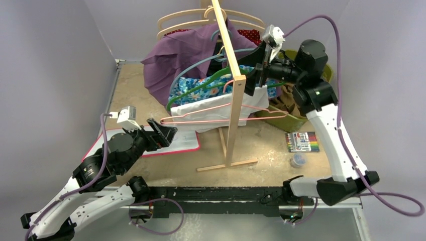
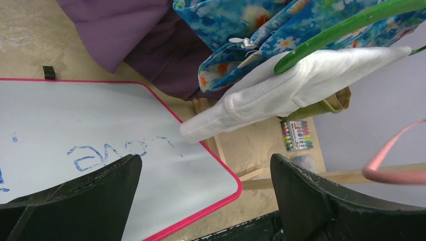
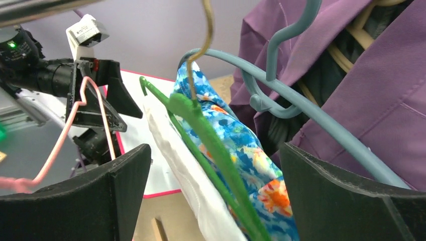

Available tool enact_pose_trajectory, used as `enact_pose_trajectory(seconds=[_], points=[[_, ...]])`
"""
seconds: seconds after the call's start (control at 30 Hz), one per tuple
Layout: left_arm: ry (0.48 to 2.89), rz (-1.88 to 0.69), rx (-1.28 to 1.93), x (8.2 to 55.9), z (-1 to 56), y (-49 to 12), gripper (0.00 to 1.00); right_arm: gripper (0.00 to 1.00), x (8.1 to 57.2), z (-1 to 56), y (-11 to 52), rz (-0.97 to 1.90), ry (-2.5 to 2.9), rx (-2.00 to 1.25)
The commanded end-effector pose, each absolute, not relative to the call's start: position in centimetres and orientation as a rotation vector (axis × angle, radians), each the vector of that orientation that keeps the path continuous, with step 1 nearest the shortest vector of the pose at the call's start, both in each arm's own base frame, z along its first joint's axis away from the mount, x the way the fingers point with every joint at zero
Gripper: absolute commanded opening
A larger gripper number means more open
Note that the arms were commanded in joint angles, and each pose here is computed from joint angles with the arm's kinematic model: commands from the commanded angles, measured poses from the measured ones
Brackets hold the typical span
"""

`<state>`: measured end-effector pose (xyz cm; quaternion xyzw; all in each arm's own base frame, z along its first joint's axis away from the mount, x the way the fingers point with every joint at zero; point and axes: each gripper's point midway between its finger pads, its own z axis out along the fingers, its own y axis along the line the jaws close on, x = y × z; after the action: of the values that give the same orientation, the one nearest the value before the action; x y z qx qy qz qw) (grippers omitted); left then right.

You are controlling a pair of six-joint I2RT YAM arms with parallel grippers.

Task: Remove the skirt from the hanger
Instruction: Pick up the hanger from the clothesline.

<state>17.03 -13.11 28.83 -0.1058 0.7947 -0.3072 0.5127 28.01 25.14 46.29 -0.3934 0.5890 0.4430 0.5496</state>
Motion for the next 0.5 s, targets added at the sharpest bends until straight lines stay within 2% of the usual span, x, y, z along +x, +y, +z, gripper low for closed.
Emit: enact_pose_trajectory(seconds=[0.0, 0.2, 0.47], points=[[1.868, -0.754, -0.254, 17.2, 30.4, -12.9, 1.00, 0.99, 26.5, 48.8, 23.0, 0.928, 1.361, -0.836], [1.878, -0.756, -0.241, 17.4, 30.2, -13.6, 1.00, 0.99, 25.4, 48.8, 21.5, 0.871, 1.404, -0.772], [1.882, -0.769, -0.242, 17.4, 30.1, -13.9, 1.00, 0.99, 22.3, 48.2, 22.8, 1.023, 1.381, -0.891]])
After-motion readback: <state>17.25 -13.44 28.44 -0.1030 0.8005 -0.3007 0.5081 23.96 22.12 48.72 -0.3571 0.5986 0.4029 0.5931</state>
